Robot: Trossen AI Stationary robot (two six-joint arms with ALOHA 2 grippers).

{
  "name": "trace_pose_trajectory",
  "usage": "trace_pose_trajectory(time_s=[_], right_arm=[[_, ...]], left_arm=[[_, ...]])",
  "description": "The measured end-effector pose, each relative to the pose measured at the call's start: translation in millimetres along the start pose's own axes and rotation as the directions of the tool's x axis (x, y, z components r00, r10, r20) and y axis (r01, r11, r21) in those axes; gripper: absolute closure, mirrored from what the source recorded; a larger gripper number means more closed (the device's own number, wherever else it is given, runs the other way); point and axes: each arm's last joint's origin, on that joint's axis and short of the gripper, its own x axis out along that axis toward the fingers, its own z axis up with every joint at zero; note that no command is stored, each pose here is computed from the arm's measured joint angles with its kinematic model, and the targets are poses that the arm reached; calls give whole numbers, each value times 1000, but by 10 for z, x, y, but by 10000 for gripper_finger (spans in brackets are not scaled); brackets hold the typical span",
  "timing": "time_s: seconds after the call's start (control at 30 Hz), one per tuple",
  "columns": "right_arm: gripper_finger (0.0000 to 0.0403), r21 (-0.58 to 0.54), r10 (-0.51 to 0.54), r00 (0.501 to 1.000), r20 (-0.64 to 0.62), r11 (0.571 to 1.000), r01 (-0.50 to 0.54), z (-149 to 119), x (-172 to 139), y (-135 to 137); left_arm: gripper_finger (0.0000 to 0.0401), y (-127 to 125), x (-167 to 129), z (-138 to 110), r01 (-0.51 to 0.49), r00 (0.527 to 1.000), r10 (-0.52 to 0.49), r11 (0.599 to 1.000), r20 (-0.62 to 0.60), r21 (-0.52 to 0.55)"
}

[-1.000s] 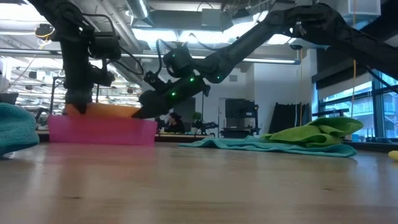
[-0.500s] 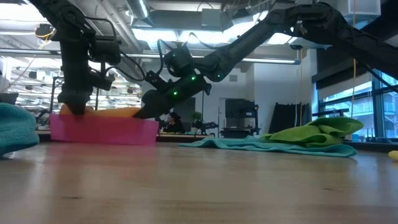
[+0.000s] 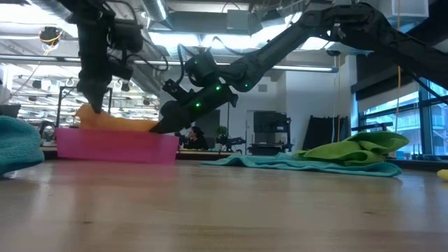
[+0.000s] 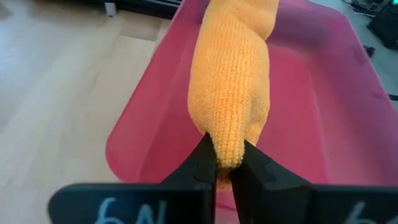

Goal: Roll microfiber towels into tight, uniform cylinder then place into a basket
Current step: Put the rolled orange microfiber towel into the red bin, then fold the green microfiber towel

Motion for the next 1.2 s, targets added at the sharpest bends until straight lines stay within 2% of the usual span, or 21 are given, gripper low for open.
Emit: trace_pose_trajectory(time_s=[0.4, 0.57, 0.7, 1.0, 1.1, 1.2], right_arm=[[371, -24, 21, 1000, 6, 999, -21, 3, 2, 16], [362, -41, 128, 991, 37, 991, -127, 7, 4, 58], [320, -45, 170, 984, 49, 985, -168, 16, 9, 97], [171, -59, 218, 976, 28, 975, -216, 161, -77, 238], [149, -73, 231, 972, 31, 971, -228, 304, -178, 290], [146, -88, 243, 970, 26, 967, -240, 470, -323, 323]], left_arm=[[215, 46, -71, 5, -36, 999, 36, 999, -17, -17], [213, 23, -71, 15, 47, 999, -46, 997, 12, -67], [215, 13, -76, 19, 55, 998, -53, 996, 17, -70], [215, -26, -100, 36, 43, 999, -42, 998, 27, -46], [215, -24, -106, 32, 42, 999, -40, 998, 31, -50], [215, -29, -146, 22, 37, 998, -33, 997, 53, -73]])
